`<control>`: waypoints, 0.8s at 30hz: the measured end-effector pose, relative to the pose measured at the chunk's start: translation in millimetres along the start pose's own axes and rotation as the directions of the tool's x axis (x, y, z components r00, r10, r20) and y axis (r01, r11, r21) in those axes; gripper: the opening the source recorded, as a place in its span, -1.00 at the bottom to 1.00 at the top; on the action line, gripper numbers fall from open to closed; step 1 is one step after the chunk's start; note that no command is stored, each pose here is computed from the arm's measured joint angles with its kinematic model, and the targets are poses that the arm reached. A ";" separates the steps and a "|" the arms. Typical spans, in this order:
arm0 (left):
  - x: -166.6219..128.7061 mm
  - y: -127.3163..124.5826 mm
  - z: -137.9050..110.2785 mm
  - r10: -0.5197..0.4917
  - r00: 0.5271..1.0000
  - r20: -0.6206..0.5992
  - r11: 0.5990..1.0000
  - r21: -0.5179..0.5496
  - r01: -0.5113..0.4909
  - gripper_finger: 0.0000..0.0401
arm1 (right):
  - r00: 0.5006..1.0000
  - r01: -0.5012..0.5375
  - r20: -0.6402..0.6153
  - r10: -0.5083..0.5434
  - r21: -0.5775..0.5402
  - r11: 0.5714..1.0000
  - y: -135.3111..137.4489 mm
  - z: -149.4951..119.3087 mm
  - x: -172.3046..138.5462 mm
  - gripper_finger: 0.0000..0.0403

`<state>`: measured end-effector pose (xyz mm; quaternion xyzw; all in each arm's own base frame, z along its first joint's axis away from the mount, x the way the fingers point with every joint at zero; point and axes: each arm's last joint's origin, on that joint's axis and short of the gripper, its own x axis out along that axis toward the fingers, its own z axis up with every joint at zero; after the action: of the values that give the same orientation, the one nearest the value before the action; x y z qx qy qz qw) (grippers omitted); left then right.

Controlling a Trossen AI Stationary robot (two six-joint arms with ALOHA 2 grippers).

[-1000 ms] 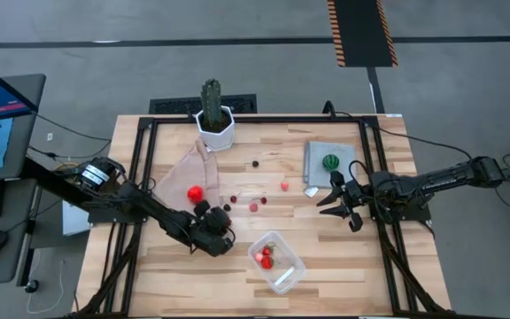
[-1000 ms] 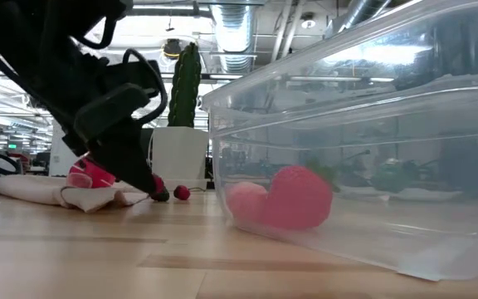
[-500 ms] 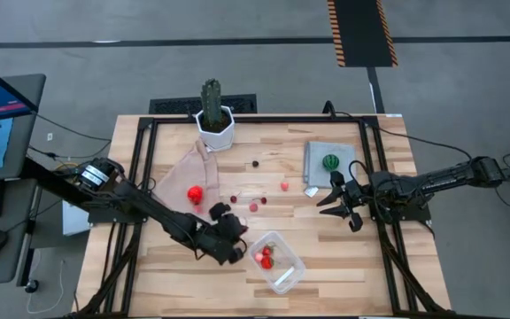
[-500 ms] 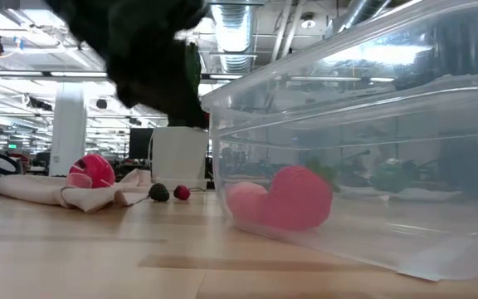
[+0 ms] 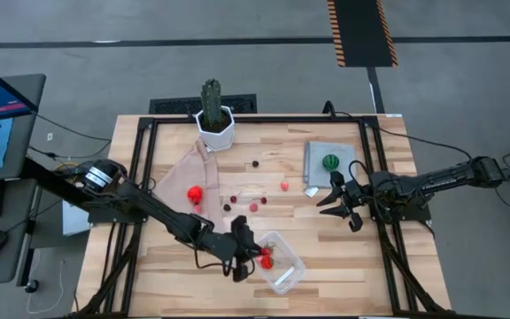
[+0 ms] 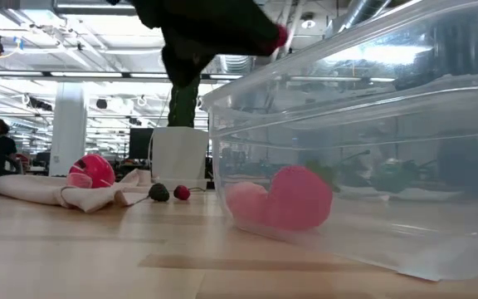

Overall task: Pick and placing Produce into tupperware
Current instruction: Put the bottom red cherry into the transparent bin, then put the top peach into the transparent bin

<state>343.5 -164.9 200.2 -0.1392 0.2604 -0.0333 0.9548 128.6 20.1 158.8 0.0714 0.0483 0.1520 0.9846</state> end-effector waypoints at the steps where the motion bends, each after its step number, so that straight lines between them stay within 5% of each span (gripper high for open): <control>1: 2.5 -0.9 -1.4 -0.027 1.000 -0.005 1.000 -0.001 0.027 -0.79 | 1.000 0.000 0.000 0.000 0.000 1.000 0.0 0.0 0.0 -0.34; 14: 12.7 3.5 -4.5 -0.005 1.000 0.022 0.999 -0.042 0.006 -0.75 | 1.000 0.000 0.000 0.000 0.000 1.000 0.0 0.0 0.0 -0.33; 24: 13.3 6.5 -4.0 0.014 1.000 0.022 0.999 -0.043 -0.013 -0.21 | 1.000 0.000 0.000 0.000 0.000 1.000 0.0 0.1 0.0 -0.34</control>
<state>352.9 -161.5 188.6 -0.1581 0.2512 -0.0196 0.9547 128.7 20.1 158.9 0.0712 0.0481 0.1518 0.9847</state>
